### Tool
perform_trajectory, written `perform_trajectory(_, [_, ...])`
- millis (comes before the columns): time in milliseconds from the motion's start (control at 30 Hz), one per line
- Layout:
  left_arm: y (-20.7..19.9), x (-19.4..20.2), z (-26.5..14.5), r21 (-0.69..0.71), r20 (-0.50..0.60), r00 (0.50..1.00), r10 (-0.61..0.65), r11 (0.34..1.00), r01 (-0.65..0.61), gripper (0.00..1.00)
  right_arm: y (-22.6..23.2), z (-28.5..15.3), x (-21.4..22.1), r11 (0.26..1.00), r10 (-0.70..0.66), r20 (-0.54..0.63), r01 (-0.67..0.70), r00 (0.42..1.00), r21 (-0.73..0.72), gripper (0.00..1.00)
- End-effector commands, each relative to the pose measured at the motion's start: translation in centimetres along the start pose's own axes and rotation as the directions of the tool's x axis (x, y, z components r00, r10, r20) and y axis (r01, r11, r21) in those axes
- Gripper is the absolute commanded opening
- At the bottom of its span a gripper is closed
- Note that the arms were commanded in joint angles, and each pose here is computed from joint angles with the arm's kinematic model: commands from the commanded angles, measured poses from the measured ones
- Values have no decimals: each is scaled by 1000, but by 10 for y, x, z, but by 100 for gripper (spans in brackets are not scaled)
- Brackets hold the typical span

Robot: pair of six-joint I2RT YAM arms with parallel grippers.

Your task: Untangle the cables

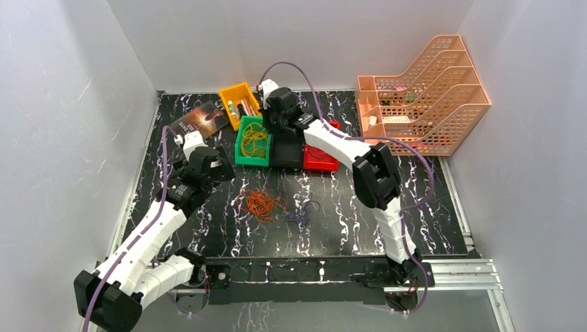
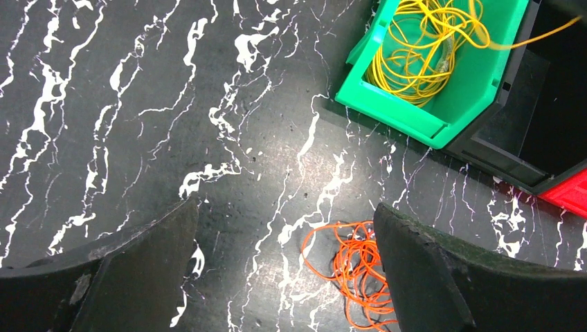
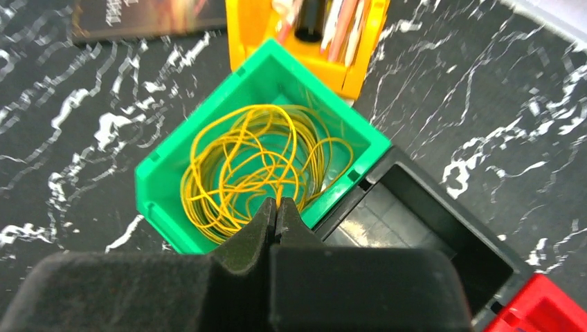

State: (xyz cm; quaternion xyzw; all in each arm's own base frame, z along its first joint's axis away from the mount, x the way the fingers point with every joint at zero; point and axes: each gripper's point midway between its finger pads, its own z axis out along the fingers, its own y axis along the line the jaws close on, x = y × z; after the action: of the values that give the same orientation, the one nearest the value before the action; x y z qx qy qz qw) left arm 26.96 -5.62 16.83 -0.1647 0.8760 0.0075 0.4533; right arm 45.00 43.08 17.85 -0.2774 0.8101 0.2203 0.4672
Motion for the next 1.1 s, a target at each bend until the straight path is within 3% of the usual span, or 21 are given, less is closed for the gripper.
perform_trajectory(0, [5, -10, -9, 3, 1, 999, 46, 999, -46, 98, 2, 21, 13, 999, 14, -36, -15, 999, -28, 0])
perform_trajectory(500, [5, 7, -3, 16, -45, 998, 50, 999, -49, 98, 12, 54, 50, 996, -60, -121, 51, 991, -78, 0])
perform_trajectory(900, [20, 0, -7, -48, -4, 999, 39, 998, -39, 98, 26, 69, 84, 986, -165, -216, 154, 962, -67, 0])
perform_trajectory(1067, [22, 6, -7, -52, -14, 999, 36, 998, -36, 98, 35, 71, 86, 980, -195, -221, 183, 956, -72, 9])
